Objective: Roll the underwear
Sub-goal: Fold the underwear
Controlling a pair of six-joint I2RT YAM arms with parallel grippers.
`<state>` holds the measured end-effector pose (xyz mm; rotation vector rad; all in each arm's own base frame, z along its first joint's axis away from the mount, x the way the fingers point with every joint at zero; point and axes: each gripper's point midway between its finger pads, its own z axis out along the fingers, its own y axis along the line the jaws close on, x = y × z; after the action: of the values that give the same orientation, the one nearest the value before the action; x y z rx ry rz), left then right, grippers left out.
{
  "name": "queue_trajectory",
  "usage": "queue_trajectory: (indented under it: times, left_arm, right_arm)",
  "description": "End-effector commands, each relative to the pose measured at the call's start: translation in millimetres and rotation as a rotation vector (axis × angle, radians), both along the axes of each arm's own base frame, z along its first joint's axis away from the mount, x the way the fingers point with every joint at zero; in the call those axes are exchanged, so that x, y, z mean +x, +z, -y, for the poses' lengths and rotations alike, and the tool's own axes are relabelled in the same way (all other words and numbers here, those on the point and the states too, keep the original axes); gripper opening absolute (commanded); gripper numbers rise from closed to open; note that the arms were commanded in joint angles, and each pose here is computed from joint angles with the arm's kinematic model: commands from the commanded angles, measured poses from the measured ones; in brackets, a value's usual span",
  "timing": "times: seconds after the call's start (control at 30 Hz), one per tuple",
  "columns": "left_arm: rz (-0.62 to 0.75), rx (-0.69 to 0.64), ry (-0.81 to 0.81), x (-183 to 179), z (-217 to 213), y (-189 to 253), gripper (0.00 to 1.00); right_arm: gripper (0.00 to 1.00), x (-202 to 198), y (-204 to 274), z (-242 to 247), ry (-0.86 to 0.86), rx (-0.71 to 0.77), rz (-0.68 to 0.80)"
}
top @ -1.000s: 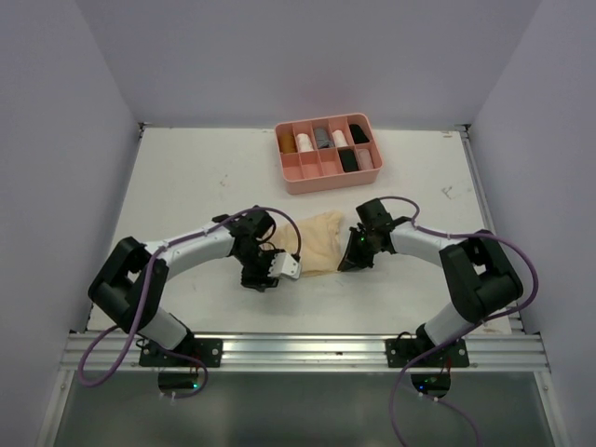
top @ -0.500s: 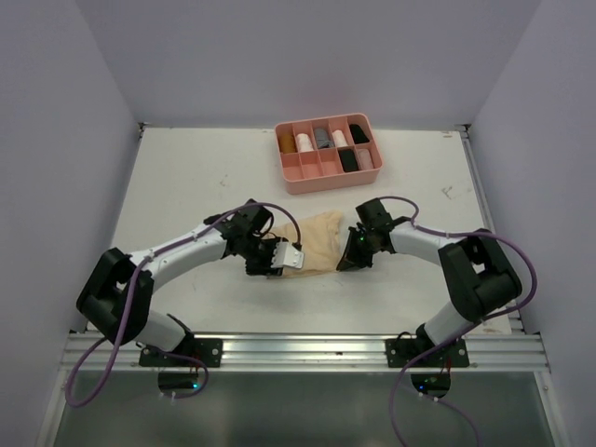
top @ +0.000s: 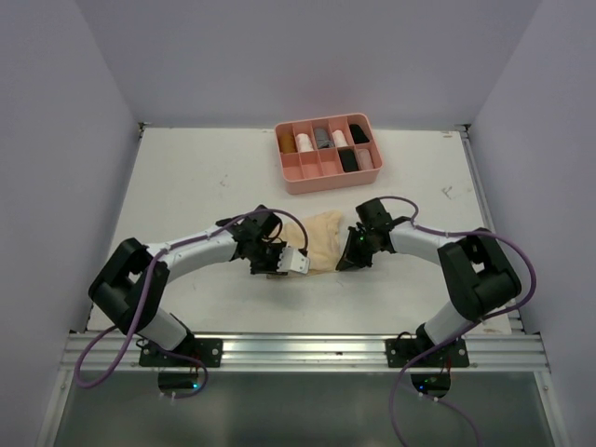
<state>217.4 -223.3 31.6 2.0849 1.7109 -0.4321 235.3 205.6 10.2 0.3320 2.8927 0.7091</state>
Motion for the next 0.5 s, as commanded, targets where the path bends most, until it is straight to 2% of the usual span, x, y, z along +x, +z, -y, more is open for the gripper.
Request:
queue_trajectory:
  times: [0.0,0.1,0.2,0.3,0.47]
  left_arm:
    - [0.054,0.005,0.022,12,1,-1,0.26]
    - [0.048,0.023,0.008,9,-3,-3,0.13]
    - [0.026,0.037,-0.008,2,-7,-5,0.1]
    - [0.018,0.039,-0.012,-2,-9,-5,0.0]
    - [0.034,0.032,-0.029,-5,-12,8,0.0]
  right_arm:
    - [0.0,-9,-28,18,0.01,-0.109,-0.036]
    - [0.0,-8,-28,17,0.009,-0.107,-0.034]
    - [0.0,-8,-29,17,0.008,-0.106,-0.037]
    - [0.0,-9,-30,17,0.009,-0.108,-0.037]
    - [0.0,-8,-29,16,0.008,-0.104,-0.036]
